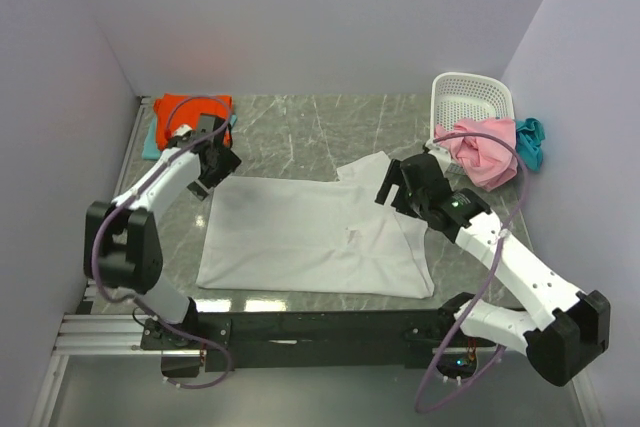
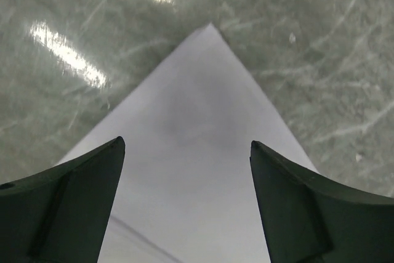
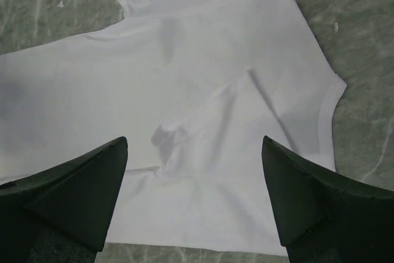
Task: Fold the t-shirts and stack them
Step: Fold the tshirt
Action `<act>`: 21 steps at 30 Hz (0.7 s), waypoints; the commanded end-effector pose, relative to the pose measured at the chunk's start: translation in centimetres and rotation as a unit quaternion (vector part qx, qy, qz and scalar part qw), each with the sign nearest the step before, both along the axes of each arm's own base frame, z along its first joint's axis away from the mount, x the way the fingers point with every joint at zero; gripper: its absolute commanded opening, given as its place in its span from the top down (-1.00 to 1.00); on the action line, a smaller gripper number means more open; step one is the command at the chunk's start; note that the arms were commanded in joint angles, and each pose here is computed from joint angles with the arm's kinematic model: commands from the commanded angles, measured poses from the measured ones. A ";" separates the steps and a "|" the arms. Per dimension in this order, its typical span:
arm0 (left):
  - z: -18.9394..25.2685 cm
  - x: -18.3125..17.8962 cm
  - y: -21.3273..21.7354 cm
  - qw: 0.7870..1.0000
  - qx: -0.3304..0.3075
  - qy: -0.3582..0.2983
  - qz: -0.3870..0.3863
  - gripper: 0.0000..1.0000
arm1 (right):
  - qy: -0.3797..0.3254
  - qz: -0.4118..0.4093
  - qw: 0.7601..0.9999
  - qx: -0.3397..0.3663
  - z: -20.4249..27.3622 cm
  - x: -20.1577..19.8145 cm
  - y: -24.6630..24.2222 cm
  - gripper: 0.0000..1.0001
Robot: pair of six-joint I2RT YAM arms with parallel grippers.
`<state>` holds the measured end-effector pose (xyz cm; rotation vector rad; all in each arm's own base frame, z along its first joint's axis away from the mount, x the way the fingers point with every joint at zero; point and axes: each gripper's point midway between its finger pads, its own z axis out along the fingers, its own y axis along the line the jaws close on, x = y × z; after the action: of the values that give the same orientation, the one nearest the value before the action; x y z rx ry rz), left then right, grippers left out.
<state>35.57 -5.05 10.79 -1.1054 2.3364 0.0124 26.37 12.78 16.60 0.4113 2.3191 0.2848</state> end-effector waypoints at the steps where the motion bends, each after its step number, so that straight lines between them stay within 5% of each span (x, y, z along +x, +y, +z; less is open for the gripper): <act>1: -0.2 3.1 1.4 1.000 0.023 0.004 -0.001 -0.73 | -0.022 0.013 1.000 -0.018 1.3 2.0 -0.2 -0.91; 9: -3.3 6.4 2.4 0.999 0.031 0.037 0.005 -0.15 | 0.016 0.014 0.999 -0.032 -1.3 2.2 -1.1 -0.92; 21: -5.7 7.8 3.5 0.996 0.057 0.065 0.031 0.11 | 0.040 0.025 0.998 -0.042 -3.0 2.4 -1.3 -0.92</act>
<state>43.20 -2.38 5.13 -1.1378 2.3973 0.1830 27.77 11.45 12.90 0.3379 2.4521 0.1812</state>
